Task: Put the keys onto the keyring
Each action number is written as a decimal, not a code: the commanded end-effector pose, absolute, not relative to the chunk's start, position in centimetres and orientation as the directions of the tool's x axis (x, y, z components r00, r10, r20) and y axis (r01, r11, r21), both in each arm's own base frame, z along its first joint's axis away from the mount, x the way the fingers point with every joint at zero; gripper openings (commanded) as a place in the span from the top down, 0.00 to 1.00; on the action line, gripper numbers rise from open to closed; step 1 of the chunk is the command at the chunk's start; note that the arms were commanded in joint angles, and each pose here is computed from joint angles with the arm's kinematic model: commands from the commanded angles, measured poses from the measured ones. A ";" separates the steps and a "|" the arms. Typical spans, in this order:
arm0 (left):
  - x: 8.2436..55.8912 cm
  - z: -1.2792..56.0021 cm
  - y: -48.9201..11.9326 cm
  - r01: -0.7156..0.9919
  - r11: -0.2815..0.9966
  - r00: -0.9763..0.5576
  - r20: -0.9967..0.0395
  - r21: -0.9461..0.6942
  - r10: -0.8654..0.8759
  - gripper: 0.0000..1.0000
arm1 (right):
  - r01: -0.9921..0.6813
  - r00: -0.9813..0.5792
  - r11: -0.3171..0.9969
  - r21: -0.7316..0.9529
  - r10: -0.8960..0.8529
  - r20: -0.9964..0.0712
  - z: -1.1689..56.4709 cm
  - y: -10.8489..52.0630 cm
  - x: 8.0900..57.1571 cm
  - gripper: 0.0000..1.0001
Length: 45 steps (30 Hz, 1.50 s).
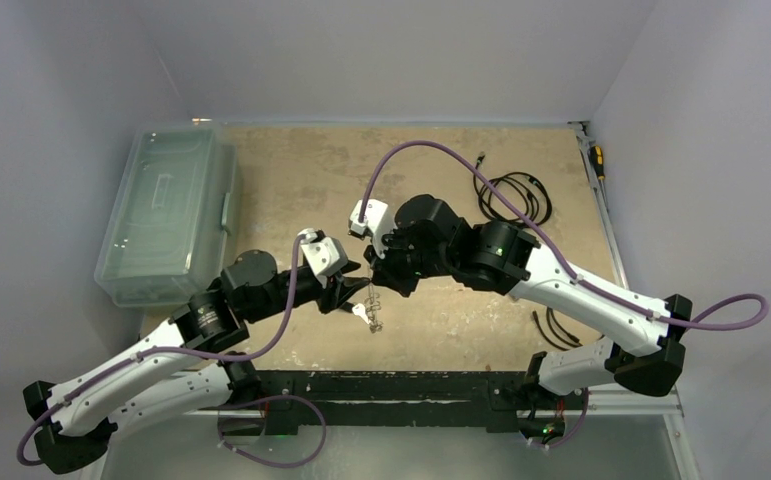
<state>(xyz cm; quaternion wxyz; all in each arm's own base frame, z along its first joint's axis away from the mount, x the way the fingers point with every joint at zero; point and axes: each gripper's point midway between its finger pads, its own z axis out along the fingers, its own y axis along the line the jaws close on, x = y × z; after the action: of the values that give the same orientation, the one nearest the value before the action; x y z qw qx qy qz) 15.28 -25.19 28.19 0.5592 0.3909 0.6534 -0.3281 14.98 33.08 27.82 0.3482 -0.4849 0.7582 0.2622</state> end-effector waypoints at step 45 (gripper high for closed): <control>14.1 29.5 -25.6 0.926 0.375 0.007 -0.997 0.034 0.075 1.00 | -0.950 -0.153 0.312 0.030 -0.377 -0.914 33.5 33.8 13.8 1.00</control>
<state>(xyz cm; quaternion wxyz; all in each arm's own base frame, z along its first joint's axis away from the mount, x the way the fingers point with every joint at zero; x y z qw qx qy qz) 14.11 -26.06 28.20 0.5463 0.4228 0.6251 -0.3633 14.24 32.93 29.33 0.3720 -0.5020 0.7302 0.2763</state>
